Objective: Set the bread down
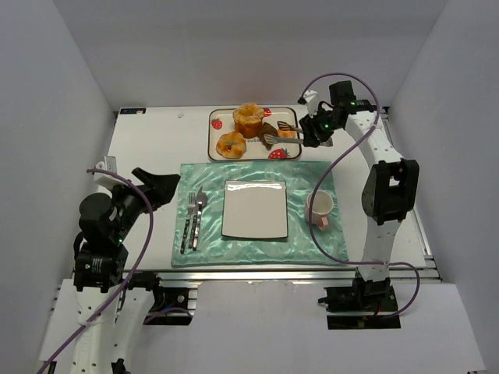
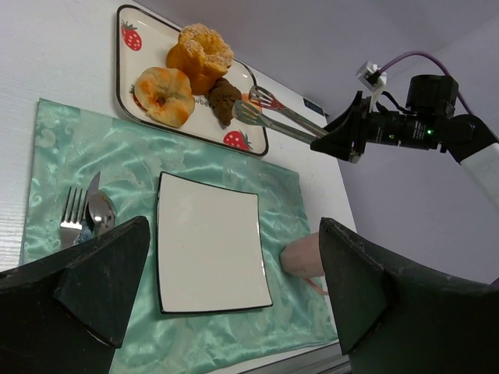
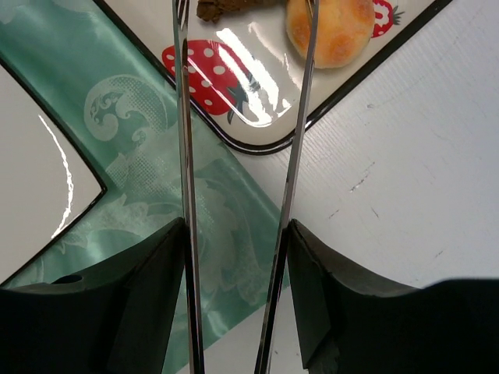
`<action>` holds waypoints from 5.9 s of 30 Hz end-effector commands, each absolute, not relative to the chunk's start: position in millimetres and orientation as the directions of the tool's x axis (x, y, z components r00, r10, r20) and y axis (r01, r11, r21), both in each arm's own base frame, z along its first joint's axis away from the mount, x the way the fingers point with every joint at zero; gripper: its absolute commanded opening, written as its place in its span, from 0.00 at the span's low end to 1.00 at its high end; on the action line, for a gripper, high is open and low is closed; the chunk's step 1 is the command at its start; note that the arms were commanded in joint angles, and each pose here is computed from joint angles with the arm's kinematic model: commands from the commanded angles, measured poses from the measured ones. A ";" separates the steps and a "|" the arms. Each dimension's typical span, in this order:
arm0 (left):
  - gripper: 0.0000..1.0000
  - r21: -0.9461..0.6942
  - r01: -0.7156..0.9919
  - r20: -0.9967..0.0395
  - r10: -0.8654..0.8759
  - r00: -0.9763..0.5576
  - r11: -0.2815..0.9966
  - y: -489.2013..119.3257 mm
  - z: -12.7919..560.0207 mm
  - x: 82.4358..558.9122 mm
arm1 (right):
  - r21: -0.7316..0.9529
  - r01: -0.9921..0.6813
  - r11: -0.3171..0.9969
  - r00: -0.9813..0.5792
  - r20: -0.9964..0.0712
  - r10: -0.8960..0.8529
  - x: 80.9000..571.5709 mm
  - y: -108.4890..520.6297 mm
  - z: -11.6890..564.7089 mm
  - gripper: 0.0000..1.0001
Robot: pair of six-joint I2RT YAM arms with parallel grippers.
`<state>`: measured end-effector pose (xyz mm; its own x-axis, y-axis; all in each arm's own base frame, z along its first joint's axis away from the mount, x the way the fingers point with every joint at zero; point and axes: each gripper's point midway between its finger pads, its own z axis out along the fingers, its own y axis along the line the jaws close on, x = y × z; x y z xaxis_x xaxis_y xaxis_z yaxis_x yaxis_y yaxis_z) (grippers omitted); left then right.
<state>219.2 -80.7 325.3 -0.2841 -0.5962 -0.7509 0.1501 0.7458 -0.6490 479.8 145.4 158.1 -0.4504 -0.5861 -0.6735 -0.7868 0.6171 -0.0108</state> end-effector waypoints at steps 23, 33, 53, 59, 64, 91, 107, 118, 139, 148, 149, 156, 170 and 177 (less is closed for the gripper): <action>0.98 -0.654 0.122 -0.746 -0.610 -0.266 0.747 -76.0 328.3 223.6 | -0.090 -0.766 0.637 -0.415 -0.687 -0.597 519.2 178.1 147.2 0.62; 0.98 -0.656 0.126 -0.745 -0.612 -0.264 0.744 -76.7 328.9 225.0 | -0.089 -0.782 0.617 -0.417 -0.661 -0.624 513.5 175.2 137.0 0.30; 0.98 -0.663 0.151 -0.741 -0.614 -0.270 0.733 -81.0 327.7 226.4 | 0.002 -0.853 0.522 -0.334 -0.772 -0.542 425.1 186.0 230.7 0.15; 0.98 -0.660 0.160 -0.744 -0.611 -0.270 0.734 -82.0 327.4 225.9 | 0.124 -0.898 0.422 -0.359 -0.763 -0.538 339.7 187.3 236.7 0.14; 0.98 -0.665 0.175 -0.741 -0.611 -0.279 0.726 -84.9 325.0 225.0 | 0.113 -0.937 0.331 -0.301 -0.741 -0.600 273.4 186.1 217.6 0.15; 0.98 -0.688 0.168 -0.721 -0.639 -0.269 0.706 -83.0 323.3 198.5 | 0.023 -0.939 0.343 -0.272 -0.661 -0.700 255.3 184.7 162.2 0.50; 0.98 -0.690 0.176 -0.720 -0.638 -0.275 0.702 -85.2 322.6 204.9 | 0.010 -0.946 0.323 -0.245 -0.676 -0.695 252.8 186.7 172.4 0.56; 0.98 -0.689 0.175 -0.720 -0.637 -0.276 0.703 -85.1 321.0 205.8 | -0.054 -0.945 0.322 -0.168 -0.765 -0.622 262.0 199.3 232.1 0.55; 0.98 -0.685 0.191 -0.724 -0.631 -0.279 0.703 -87.3 319.1 208.0 | 0.005 -0.708 0.707 -0.397 -0.830 -0.392 360.6 83.8 266.7 0.53; 0.98 -0.683 0.201 -0.726 -0.622 -0.294 0.702 -90.6 315.0 215.2 | -0.019 -0.517 0.855 -0.521 -0.786 -0.333 380.3 6.7 219.2 0.53; 0.98 -0.680 0.198 -0.728 -0.619 -0.296 0.706 -90.2 313.9 215.9 | 0.008 -0.453 0.891 -0.577 -0.765 -0.286 379.5 -10.3 202.9 0.52; 0.98 -0.680 0.199 -0.728 -0.614 -0.305 0.706 -91.6 309.4 218.7 | -0.019 -0.231 0.973 -0.688 -0.704 -0.177 379.0 -59.1 130.0 0.52; 0.98 -0.677 0.187 -0.728 -0.609 -0.315 0.712 -91.2 306.4 222.7 | -0.044 -0.081 0.996 -0.809 -0.580 -0.092 349.0 -78.0 9.7 0.61; 0.98 -0.683 0.179 -0.722 -0.617 -0.312 0.709 -90.2 306.5 222.6 | -0.022 -0.131 0.991 -0.820 -0.560 -0.121 351.2 -74.0 14.1 0.89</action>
